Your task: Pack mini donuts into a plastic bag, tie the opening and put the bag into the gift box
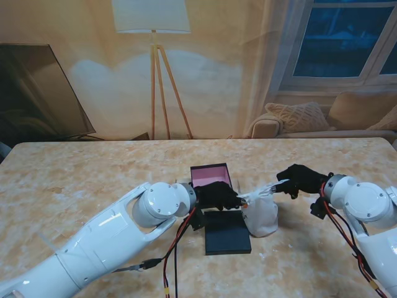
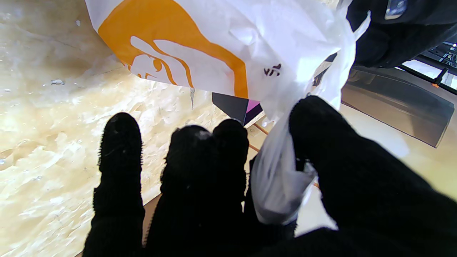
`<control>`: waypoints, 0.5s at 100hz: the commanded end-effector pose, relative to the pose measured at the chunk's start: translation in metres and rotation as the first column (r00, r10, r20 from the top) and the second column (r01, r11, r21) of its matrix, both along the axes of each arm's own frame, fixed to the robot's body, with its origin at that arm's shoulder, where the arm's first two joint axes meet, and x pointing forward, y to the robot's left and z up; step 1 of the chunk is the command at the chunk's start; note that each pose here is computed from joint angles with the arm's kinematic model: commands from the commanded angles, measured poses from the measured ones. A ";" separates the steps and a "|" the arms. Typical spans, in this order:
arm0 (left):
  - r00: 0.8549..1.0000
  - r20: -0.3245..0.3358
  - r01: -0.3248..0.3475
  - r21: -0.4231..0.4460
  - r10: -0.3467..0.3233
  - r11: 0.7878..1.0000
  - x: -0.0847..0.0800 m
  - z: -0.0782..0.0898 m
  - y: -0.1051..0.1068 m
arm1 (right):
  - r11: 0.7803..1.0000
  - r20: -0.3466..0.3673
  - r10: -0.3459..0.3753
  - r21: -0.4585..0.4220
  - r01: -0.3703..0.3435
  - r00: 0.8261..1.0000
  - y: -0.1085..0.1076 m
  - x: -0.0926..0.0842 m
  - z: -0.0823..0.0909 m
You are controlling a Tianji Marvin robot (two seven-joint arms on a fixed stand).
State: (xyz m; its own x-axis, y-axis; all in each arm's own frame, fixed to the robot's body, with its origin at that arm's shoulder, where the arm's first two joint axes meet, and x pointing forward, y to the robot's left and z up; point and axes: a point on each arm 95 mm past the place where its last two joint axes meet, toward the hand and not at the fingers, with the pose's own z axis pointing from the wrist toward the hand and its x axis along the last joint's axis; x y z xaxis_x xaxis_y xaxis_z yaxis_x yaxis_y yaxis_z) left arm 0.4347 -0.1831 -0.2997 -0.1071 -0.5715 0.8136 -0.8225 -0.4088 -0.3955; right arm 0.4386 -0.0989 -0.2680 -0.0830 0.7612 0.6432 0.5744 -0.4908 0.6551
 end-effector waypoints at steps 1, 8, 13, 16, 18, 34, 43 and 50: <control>1.000 -0.017 0.001 0.015 -0.001 1.000 0.000 -0.006 0.005 | 1.000 -0.021 -0.007 -0.004 0.007 1.000 -0.003 -0.002 -0.006; 1.000 -0.019 -0.001 0.014 0.001 1.000 -0.001 -0.006 0.005 | 1.000 -0.019 -0.008 -0.004 0.008 1.000 -0.004 -0.002 -0.006; 1.000 -0.020 -0.001 0.014 0.002 1.000 -0.001 -0.006 0.005 | 1.000 -0.019 -0.009 -0.005 0.009 1.000 -0.005 -0.001 -0.006; 1.000 -0.021 -0.002 0.014 0.002 1.000 -0.001 -0.006 0.005 | 1.000 -0.019 -0.009 -0.005 0.009 1.000 -0.005 -0.001 -0.006; 1.000 -0.022 -0.002 0.014 0.002 1.000 -0.001 -0.007 0.005 | 1.000 -0.019 -0.010 -0.006 0.009 1.000 -0.005 -0.001 -0.006; 1.000 -0.026 0.000 0.012 0.000 1.000 0.000 -0.006 0.006 | 1.000 -0.017 -0.013 -0.008 0.013 1.000 -0.007 -0.001 -0.007; 1.000 -0.027 0.004 0.011 -0.004 1.000 0.000 -0.006 0.007 | 1.000 -0.016 -0.016 -0.010 0.016 1.000 -0.008 -0.001 -0.007; 0.999 -0.032 0.009 0.010 -0.009 1.000 0.000 -0.006 0.007 | 1.000 -0.015 -0.019 -0.012 0.018 1.000 -0.009 -0.001 -0.007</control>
